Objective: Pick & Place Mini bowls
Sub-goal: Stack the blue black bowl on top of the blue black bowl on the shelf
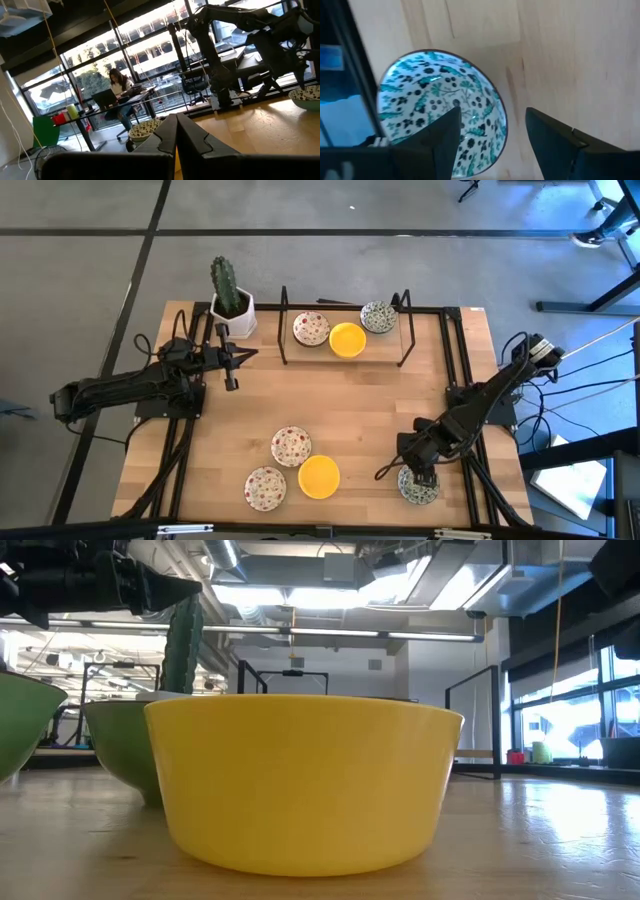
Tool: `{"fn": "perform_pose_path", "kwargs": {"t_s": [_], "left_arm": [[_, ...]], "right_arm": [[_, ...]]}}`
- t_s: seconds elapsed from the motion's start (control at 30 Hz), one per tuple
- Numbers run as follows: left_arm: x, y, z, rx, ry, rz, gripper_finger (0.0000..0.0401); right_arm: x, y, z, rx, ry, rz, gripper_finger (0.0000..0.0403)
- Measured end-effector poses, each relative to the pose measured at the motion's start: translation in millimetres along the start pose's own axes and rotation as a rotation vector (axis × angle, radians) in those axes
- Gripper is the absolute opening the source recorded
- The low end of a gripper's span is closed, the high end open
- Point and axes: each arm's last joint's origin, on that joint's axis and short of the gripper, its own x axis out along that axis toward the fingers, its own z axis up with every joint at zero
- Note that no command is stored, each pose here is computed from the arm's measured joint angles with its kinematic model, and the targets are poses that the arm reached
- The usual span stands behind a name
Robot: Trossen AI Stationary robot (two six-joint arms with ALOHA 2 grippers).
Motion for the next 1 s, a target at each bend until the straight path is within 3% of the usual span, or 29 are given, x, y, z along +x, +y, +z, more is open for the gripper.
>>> {"fn": "perform_pose_path", "kwargs": {"t_s": [0.67, 0.8, 1.0], "left_arm": [[0, 0, 0, -0.036, 0.0, 0.0, 0.0003], [0, 0, 0, -0.038, -0.001, 0.0, 0.0003], [0, 0, 0, -0.037, -0.001, 0.0, 0.0003]], "right_arm": [[41, 1, 5, -0.057, 0.118, -0.124, 0.0213], [41, 0, 4, -0.059, 0.118, -0.126, 0.0167], [40, -1, 3, -0.1, 0.143, -0.132, 0.0036]]}}
